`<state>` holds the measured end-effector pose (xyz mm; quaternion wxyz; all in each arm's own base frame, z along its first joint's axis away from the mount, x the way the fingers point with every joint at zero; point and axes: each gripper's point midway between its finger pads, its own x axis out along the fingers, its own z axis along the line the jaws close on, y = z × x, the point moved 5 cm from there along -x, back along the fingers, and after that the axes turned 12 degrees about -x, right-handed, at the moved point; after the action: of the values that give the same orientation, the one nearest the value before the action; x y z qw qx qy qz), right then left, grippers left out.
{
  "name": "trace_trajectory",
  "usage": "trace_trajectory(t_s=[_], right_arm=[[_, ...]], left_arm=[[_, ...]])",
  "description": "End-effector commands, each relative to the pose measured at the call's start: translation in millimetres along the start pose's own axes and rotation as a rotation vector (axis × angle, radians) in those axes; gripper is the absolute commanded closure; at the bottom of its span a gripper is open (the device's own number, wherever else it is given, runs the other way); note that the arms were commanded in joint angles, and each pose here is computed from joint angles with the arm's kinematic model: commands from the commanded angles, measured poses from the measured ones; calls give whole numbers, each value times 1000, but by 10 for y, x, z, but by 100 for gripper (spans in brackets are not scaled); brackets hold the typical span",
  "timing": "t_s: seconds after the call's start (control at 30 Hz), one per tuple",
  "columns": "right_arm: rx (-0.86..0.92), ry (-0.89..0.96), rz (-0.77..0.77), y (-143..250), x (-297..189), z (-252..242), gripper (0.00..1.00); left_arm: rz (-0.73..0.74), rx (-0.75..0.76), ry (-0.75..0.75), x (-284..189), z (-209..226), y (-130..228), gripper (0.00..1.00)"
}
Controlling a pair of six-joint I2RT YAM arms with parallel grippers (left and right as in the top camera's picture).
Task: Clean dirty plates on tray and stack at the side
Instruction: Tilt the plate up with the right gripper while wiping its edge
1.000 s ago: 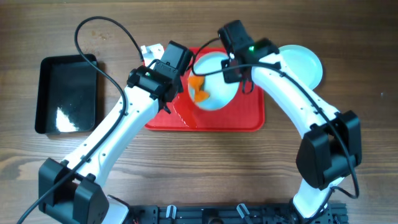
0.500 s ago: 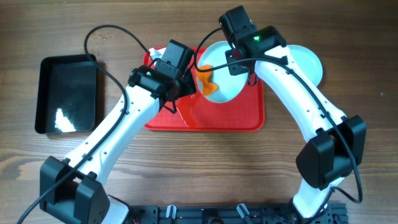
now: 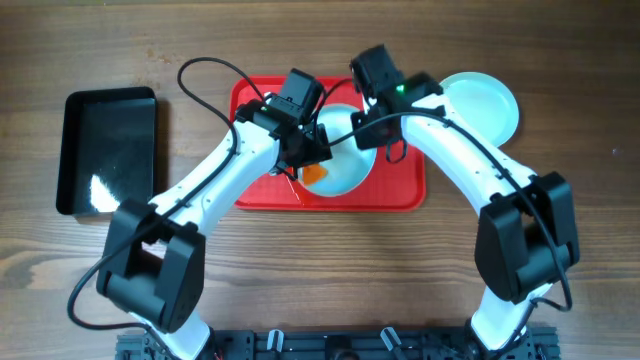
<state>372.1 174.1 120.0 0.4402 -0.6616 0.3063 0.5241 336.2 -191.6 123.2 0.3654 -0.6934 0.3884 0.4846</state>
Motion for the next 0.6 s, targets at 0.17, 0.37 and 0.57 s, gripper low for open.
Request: trace_trajectory(t_s=[0.17,0.37,0.57], right_arm=[[45,-72,31,157,230,133,96],[46,-72,29,152,230,133,96],[46,-72,26,148,230,133,96]], left_arm=[[69,-15,-58,344,90,44,30],[99,-19,-100,500,156,82,32],[128,-21,-140,600,226,129,43]])
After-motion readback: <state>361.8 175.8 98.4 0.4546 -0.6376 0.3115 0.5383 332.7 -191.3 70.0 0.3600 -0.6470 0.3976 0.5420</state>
